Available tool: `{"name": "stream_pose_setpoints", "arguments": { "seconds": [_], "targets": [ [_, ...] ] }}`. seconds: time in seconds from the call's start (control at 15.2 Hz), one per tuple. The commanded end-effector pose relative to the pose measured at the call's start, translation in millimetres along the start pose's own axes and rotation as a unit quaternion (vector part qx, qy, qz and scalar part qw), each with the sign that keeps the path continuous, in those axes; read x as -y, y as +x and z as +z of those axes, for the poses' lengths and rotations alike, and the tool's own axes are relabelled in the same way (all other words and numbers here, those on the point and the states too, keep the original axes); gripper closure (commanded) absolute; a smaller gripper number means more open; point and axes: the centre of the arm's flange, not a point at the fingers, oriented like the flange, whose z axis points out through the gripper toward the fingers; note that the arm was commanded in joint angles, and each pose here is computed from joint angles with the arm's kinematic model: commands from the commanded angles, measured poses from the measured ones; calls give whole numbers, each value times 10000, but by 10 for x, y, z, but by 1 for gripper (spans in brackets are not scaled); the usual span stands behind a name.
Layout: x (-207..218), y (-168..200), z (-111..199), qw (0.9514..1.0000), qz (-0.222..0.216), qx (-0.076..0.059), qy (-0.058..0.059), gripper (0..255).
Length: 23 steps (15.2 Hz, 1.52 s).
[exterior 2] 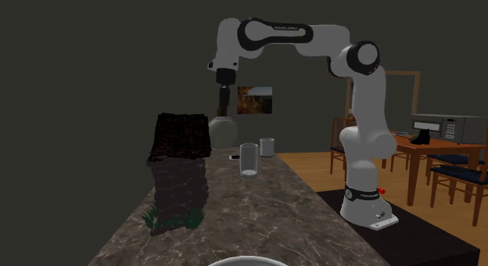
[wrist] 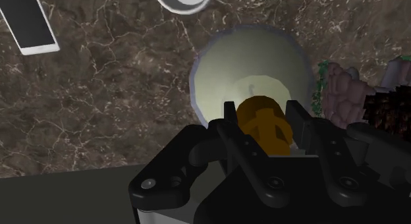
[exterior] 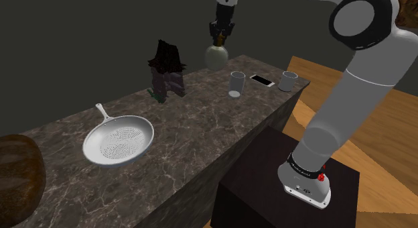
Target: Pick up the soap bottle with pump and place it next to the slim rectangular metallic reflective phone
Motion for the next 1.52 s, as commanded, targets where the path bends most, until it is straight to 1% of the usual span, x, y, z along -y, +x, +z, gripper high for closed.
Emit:
{"name": "stream_pose_setpoints", "arguments": {
  "seconds": [0.0, 1.12, 1.45],
  "targets": [
    [-232, 95, 59, 10000, -6, -2, 0, 255],
    [-2107, 1082, 731, 10000, -6, -2, 0, 255],
    [-2118, 1062, 994, 10000, -6, -2, 0, 255]
  ]
}}
